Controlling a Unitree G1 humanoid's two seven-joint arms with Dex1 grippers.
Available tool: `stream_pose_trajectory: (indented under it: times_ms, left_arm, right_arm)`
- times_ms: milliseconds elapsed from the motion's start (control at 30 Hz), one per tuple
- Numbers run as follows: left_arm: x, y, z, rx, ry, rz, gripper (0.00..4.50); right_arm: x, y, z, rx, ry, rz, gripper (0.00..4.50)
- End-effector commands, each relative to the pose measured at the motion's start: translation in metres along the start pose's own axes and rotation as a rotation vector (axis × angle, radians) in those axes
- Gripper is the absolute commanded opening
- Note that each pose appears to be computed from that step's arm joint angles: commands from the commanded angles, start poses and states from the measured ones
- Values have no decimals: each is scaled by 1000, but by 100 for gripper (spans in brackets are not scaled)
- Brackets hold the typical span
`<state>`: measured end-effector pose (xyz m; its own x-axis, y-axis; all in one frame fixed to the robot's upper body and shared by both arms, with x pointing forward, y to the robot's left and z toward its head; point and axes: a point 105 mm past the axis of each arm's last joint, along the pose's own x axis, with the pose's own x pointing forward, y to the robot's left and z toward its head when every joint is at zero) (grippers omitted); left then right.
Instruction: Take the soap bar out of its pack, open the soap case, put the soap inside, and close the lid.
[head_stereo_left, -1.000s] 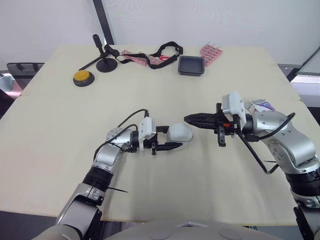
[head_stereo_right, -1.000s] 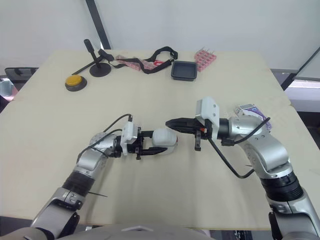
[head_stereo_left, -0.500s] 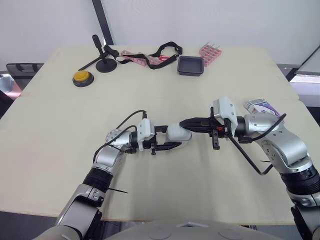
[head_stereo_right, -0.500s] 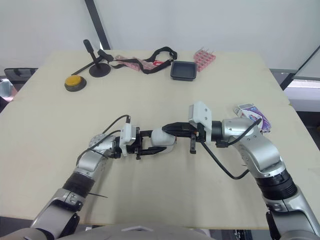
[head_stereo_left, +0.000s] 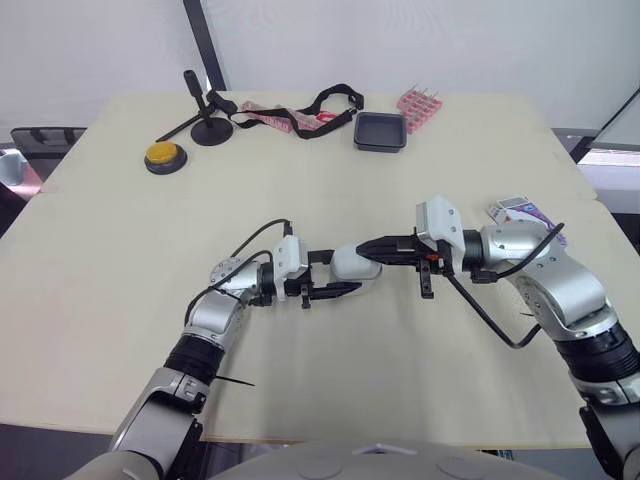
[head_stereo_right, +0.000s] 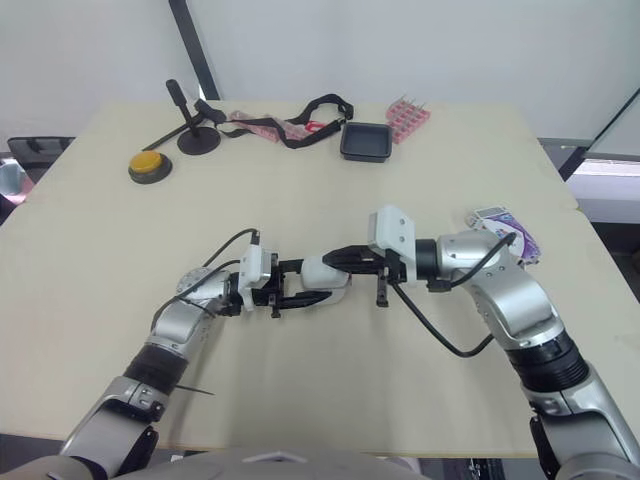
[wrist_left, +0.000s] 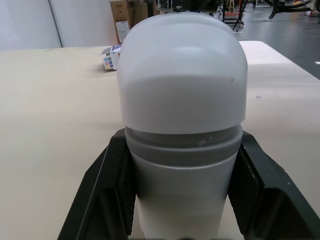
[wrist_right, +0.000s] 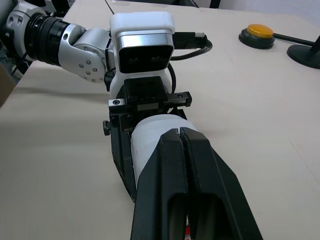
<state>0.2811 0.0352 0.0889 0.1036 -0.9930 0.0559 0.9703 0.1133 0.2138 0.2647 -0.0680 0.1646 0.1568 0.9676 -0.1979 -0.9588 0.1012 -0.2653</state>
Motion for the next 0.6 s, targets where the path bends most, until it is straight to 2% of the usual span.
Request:
stream_pose_trajectory:
  times_ms: [33, 600]
  left_arm:
    - [-4, 5, 1, 17, 19, 22, 193]
    - [-2, 7, 3, 5, 15, 36, 193]
  right_arm:
    - [3, -1, -12, 8, 70, 9, 8]
    - [6, 8, -46, 48, 219, 44, 8]
